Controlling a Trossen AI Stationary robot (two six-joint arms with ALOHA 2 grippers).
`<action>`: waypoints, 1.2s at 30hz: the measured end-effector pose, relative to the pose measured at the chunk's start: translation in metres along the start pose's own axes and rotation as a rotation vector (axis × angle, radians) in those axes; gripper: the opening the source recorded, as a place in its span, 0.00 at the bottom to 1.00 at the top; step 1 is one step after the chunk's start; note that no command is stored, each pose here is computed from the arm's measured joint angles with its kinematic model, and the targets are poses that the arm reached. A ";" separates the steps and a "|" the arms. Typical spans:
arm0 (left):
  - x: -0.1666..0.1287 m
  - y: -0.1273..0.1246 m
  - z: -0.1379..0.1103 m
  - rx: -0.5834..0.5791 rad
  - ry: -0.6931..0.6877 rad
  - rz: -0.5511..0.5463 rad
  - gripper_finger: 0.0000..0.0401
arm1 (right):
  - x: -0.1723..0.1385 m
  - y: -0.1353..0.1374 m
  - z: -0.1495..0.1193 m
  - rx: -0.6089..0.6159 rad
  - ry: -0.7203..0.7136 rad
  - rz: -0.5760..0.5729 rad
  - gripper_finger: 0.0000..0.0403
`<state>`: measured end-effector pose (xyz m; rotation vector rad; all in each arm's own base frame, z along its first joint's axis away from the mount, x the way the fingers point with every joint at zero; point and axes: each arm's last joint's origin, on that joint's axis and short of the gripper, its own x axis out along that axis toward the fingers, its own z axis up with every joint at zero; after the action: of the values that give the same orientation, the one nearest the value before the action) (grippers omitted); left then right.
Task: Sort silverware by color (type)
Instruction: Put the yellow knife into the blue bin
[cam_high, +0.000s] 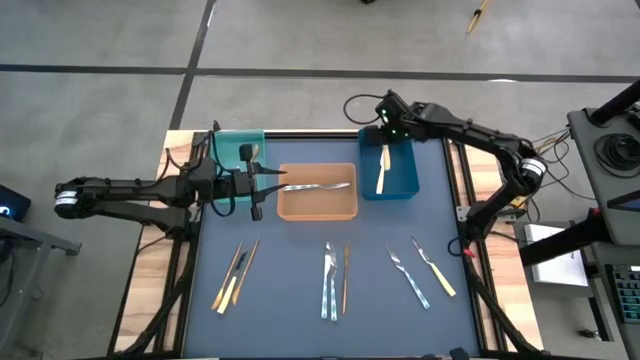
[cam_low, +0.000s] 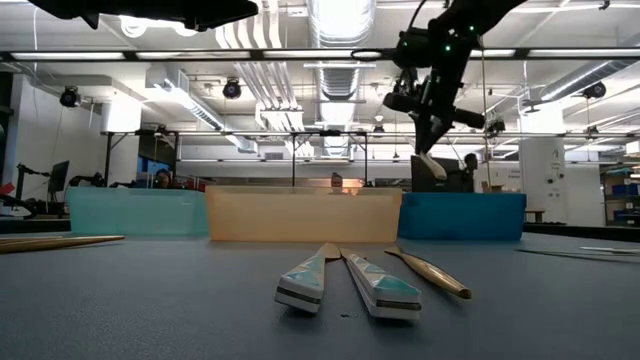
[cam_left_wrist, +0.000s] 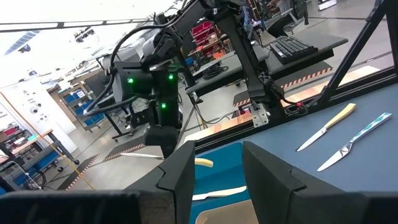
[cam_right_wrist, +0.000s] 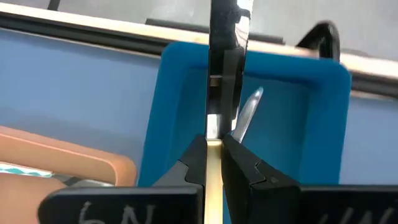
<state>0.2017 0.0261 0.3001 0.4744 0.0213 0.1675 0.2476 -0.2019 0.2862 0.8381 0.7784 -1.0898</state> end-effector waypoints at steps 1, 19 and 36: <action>0.000 0.000 0.000 0.000 0.000 0.000 0.29 | 0.000 -0.002 0.001 0.017 0.013 0.006 0.04; 0.000 -0.001 -0.001 0.012 0.014 -0.007 0.29 | 0.042 -0.005 -0.004 0.037 0.168 -0.074 0.04; 0.000 -0.001 -0.001 0.015 0.013 -0.006 0.29 | 0.064 -0.015 -0.012 0.115 0.319 -0.165 0.06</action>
<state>0.2018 0.0261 0.2986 0.4878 0.0370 0.1651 0.2492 -0.2221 0.2229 1.0765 1.0737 -1.1702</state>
